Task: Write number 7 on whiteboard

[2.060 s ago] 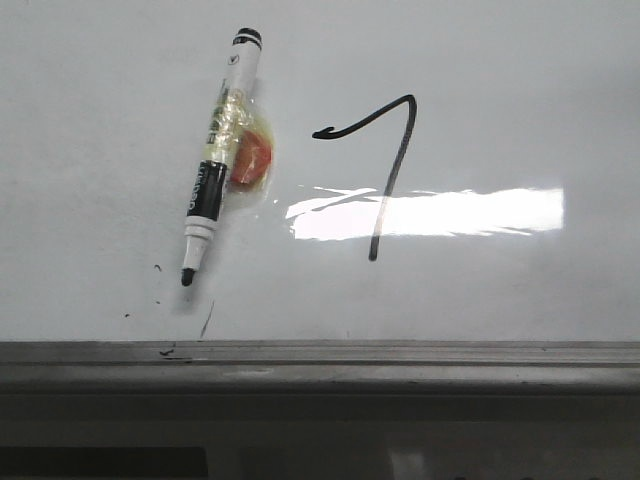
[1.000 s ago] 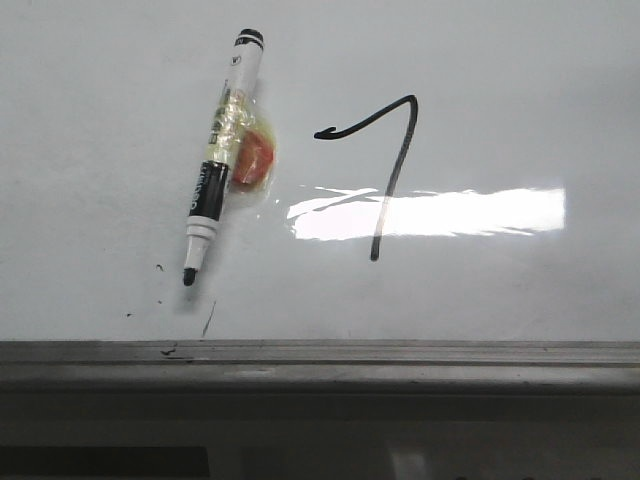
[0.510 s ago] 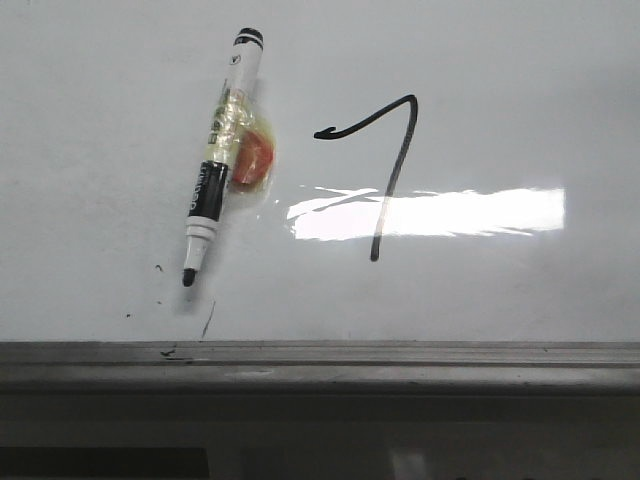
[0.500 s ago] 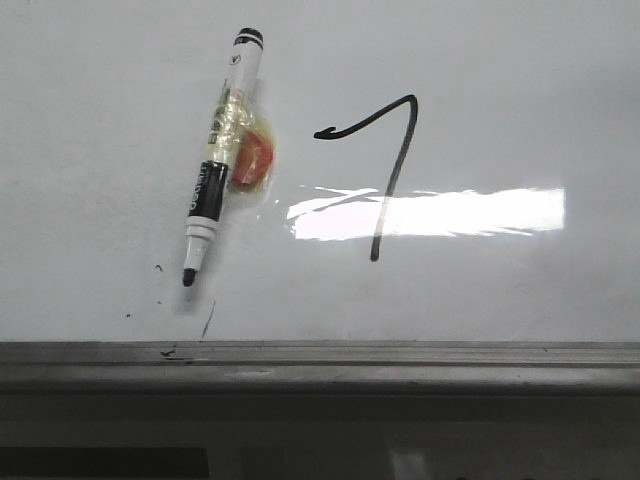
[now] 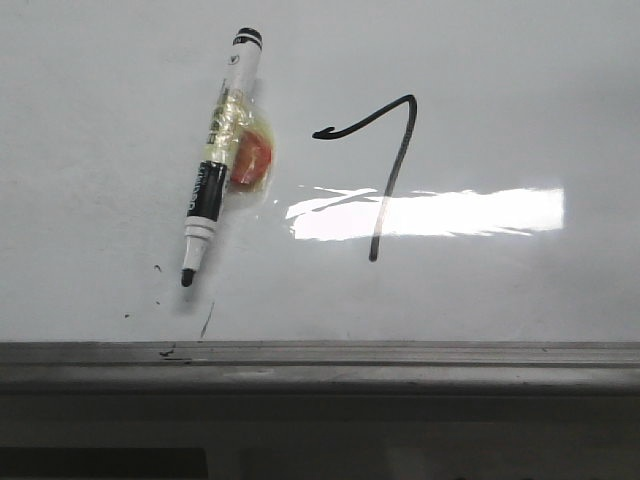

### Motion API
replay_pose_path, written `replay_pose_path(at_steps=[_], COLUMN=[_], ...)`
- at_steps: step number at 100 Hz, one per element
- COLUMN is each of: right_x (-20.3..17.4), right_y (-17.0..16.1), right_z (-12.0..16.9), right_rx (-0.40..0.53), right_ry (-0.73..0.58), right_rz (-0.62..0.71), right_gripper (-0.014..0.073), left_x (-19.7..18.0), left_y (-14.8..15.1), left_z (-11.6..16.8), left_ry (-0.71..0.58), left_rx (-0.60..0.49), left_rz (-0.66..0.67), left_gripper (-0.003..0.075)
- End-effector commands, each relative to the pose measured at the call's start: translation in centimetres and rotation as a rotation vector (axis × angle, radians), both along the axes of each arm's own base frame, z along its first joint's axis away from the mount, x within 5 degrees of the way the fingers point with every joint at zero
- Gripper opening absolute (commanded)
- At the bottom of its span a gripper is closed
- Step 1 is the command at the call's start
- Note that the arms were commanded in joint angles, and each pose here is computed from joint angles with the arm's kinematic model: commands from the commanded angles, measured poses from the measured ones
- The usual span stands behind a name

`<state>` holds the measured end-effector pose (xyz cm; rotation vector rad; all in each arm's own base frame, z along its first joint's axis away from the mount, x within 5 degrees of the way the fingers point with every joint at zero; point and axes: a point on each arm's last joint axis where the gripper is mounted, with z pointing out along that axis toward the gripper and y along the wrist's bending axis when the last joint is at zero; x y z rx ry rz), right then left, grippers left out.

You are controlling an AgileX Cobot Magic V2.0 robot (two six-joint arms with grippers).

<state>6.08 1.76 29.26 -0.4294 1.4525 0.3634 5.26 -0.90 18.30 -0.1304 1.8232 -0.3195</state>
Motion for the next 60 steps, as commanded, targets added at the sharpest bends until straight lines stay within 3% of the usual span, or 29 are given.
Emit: replay_pose_path(at_steps=[1,41,46,60], right_x=[-0.2,0.3,0.5,0.8], right_y=[0.2,0.1,0.1,0.1], right_z=[0.9,-0.8,-1.3,-2.6], right_rx=[0.005,-0.048,-0.087,-0.039], right_ry=[-0.029,0.008,-0.028,-0.158], right_rz=[0.027,-0.027,-0.047,-0.115], right_gripper=[-0.0066,-0.0066,-0.0066,-0.0066], left_x=[0.0,0.0,0.0,0.0], left_y=[0.1,0.1,0.1,0.0], left_z=[-0.3,-0.3,-0.3,-0.3], left_ry=[-0.046,-0.046,-0.046,-0.044], left_rx=[-0.009,-0.009,-0.009,-0.009], left_rz=[0.007,0.007,0.007,0.007], left_gripper=[-0.002,-0.002,-0.002,-0.002])
